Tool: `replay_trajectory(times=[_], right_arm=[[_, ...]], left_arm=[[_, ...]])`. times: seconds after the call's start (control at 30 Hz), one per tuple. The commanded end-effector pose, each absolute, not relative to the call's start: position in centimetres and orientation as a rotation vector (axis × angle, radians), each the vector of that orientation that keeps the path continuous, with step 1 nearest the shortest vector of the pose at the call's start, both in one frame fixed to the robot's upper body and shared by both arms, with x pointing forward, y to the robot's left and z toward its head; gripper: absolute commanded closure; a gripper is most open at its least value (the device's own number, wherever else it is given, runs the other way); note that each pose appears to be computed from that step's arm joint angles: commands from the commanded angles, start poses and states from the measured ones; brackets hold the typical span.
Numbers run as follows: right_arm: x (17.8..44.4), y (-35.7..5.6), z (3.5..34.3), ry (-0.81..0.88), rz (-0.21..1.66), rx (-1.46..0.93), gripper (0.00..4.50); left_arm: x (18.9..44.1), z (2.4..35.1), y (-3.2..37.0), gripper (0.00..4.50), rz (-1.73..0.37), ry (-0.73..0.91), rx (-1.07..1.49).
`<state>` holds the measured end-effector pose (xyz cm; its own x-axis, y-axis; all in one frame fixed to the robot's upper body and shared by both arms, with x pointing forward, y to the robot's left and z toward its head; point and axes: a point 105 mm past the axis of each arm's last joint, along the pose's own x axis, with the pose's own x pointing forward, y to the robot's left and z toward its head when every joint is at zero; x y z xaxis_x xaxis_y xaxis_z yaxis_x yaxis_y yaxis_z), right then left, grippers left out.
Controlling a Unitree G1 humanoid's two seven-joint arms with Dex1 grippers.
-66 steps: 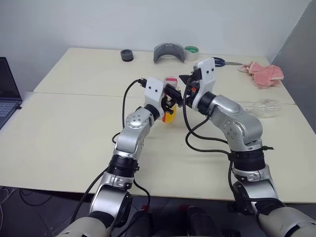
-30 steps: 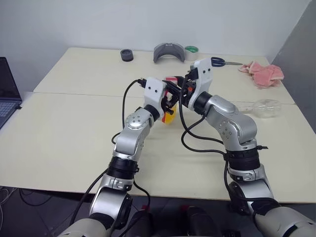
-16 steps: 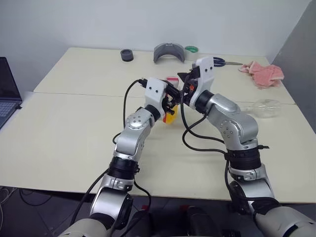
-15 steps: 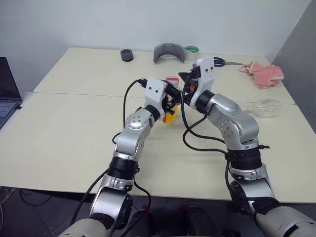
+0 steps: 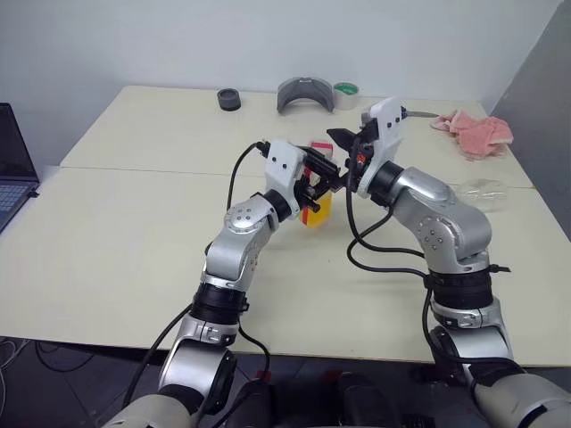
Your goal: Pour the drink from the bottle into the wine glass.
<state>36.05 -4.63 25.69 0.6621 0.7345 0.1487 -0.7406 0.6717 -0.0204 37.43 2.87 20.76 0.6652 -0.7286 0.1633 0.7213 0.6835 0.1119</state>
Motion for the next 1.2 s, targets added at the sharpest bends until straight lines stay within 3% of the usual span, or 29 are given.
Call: replay_trajectory(times=[0.03,0.37,0.57,1.2], right_arm=[[35.1,-5.8,27.0,-0.195,0.845,0.036,0.05],[33.7,-9.3,27.3,-0.166,0.827,0.008,0.05],[31.9,-8.6,27.3,-0.143,0.924,0.017,0.05],[31.6,-5.6,26.4,-0.148,0.909,0.059,0.05]], left_arm=[[36.5,23.5,2.6,2.6,-0.873,-0.295,0.032],[34.8,23.2,2.4,2.6,-1.014,-0.285,0.055],[33.8,22.8,2.4,2.6,-1.116,-0.276,0.076],[34.7,22.4,2.9,2.6,-1.08,-0.284,0.104]])
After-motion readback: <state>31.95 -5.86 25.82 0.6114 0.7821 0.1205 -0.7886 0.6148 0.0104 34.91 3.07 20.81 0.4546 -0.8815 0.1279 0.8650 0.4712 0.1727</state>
